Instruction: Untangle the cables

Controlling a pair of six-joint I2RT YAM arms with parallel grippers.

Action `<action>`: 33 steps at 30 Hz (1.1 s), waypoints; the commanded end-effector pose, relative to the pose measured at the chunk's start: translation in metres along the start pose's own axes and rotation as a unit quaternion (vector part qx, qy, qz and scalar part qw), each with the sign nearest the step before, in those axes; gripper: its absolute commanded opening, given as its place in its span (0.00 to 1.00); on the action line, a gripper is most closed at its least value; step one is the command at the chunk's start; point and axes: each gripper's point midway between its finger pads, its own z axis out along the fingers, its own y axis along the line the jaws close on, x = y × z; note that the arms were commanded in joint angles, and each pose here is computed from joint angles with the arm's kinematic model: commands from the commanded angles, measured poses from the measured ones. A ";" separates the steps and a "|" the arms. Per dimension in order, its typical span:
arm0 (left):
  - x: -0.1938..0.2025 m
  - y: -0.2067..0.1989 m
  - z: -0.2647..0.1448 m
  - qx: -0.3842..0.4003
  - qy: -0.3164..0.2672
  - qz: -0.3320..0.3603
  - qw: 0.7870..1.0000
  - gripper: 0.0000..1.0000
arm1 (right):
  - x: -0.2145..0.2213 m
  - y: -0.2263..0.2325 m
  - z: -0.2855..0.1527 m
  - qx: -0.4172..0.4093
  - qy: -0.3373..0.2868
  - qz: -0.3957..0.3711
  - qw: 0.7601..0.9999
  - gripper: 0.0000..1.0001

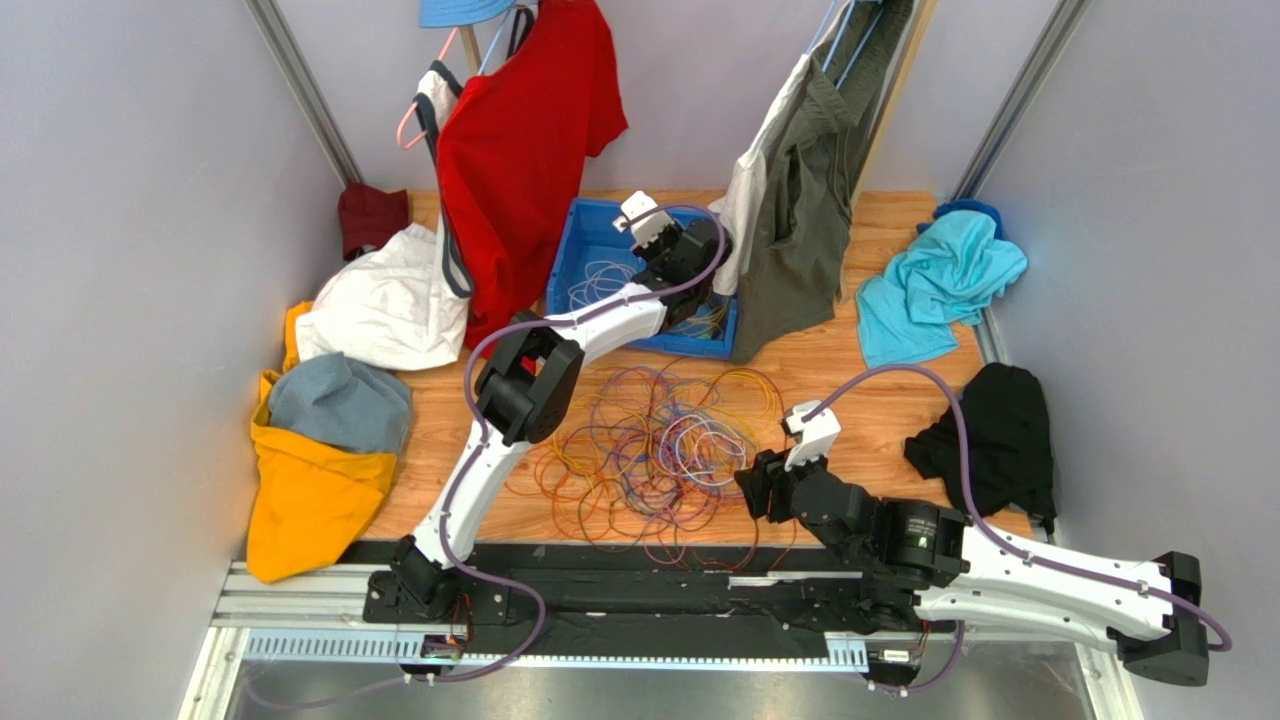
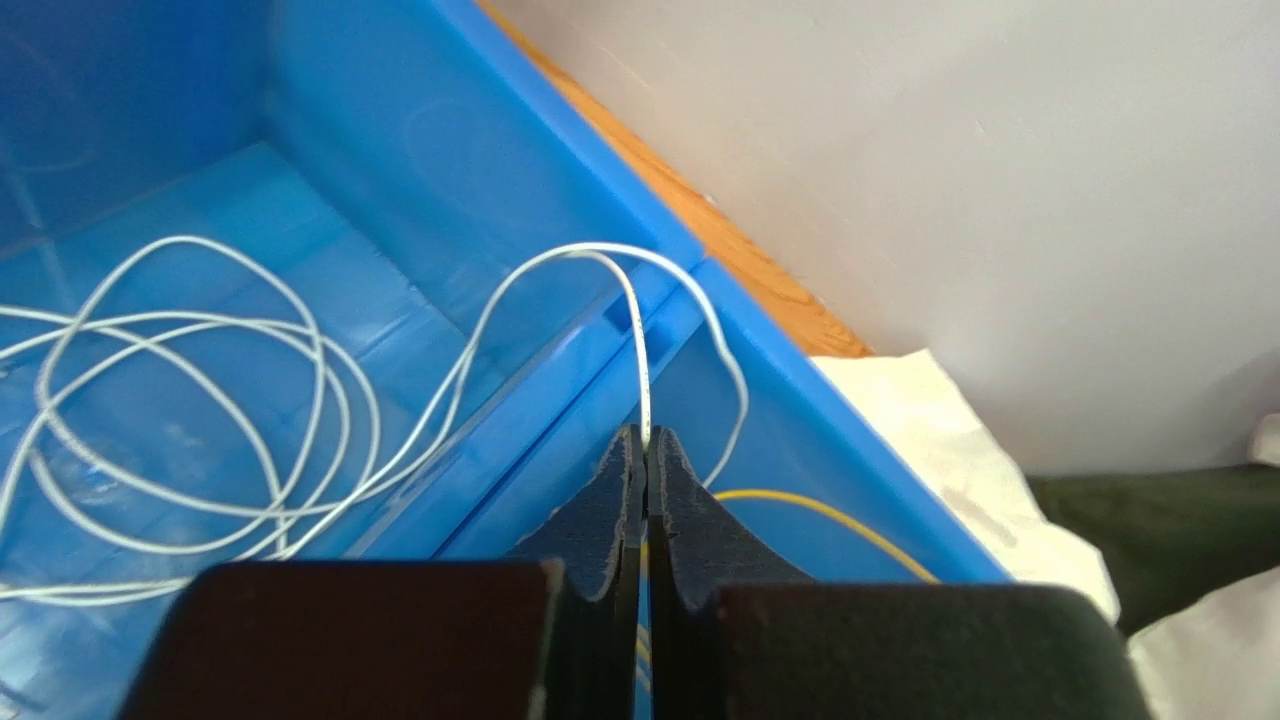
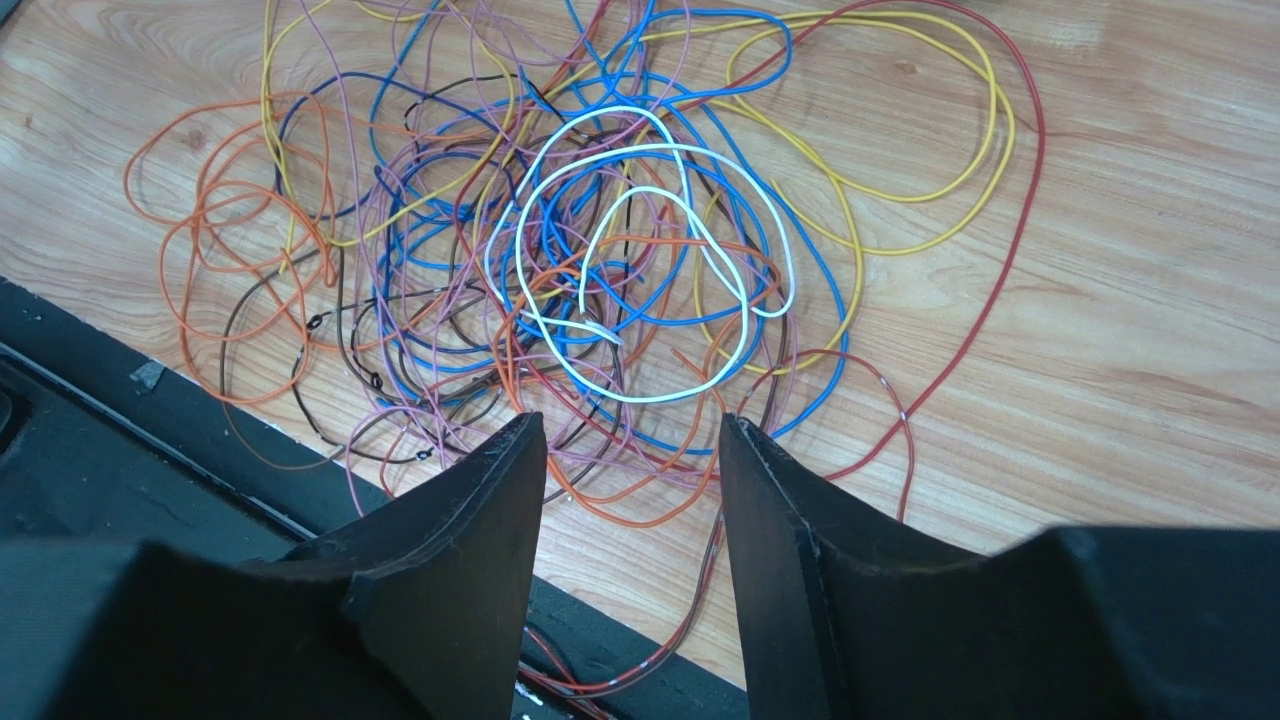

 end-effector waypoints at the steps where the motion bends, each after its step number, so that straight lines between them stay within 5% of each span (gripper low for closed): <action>1: -0.020 -0.018 0.006 0.019 -0.006 -0.024 1.000 0.00 | -0.007 0.004 0.000 -0.008 -0.014 0.009 1.000 0.50; 7: -0.037 -0.020 -0.012 0.049 0.022 -0.033 0.998 0.00 | -0.005 0.005 0.001 -0.012 -0.016 0.015 1.000 0.50; 12: -0.080 -0.036 -0.028 0.082 0.050 -0.063 0.993 0.00 | -0.005 0.004 -0.002 -0.018 -0.024 0.029 0.999 0.50; 19: -0.154 -0.046 -0.047 0.098 0.020 -0.057 0.993 0.00 | -0.009 0.003 -0.007 -0.030 -0.037 0.049 0.998 0.50; 26: -0.193 -0.019 -0.038 0.058 -0.008 -0.003 0.998 0.00 | -0.015 0.005 -0.009 -0.035 -0.043 0.056 0.997 0.50; 33: -0.176 0.031 -0.027 -0.002 0.014 0.063 0.998 0.00 | -0.016 0.006 -0.010 -0.040 -0.047 0.062 0.996 0.50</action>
